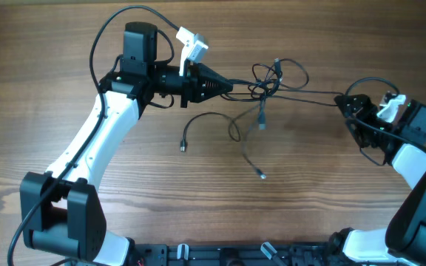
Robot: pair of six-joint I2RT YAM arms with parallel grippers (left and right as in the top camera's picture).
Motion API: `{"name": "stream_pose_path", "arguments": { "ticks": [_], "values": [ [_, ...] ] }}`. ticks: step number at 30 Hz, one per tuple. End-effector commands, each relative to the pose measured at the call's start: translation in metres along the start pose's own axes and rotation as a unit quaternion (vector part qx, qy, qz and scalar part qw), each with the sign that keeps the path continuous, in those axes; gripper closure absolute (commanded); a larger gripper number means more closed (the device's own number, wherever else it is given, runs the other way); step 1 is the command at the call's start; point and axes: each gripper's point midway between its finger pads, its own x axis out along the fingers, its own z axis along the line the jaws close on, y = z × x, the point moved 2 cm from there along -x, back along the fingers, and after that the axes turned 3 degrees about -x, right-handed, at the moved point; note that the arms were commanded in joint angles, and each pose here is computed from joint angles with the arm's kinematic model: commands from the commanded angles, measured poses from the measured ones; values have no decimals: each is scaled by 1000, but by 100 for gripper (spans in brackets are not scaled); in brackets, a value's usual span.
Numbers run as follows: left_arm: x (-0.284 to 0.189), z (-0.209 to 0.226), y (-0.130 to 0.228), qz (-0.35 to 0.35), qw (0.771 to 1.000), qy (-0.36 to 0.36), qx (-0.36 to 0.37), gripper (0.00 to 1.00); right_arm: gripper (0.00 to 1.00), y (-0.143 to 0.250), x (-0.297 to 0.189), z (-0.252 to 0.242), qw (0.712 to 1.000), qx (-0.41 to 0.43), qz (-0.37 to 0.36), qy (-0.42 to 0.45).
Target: Untangle cables
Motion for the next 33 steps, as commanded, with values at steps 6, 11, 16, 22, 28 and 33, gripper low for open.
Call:
{"name": "stream_pose_path", "arguments": {
  "ticks": [6, 11, 16, 22, 28, 33],
  "values": [
    [-29, 0, -12, -25, 1000, -11, -4, 96, 0, -29, -19, -27, 997, 24, -61, 30],
    [10, -20, -11, 0, 998, 29, 49, 96, 0, 13, -10, 94, 940, -222, 29, -257],
    [28, -23, -13, 5, 996, 21, 84, 96, 0, 62, -2, 135, 886, -301, 94, -340],
    [27, 13, -19, -16, 994, -98, -46, 96, 0, 80, 6, 146, 883, -295, 122, -343],
    [-28, 102, -28, -274, 760, -339, -483, 96, 1, 78, 12, 138, 909, -244, 132, -310],
    [-31, 104, -25, -320, 684, -310, -578, 96, 1, 87, 14, 142, 904, -251, 144, -314]
  ]
}}
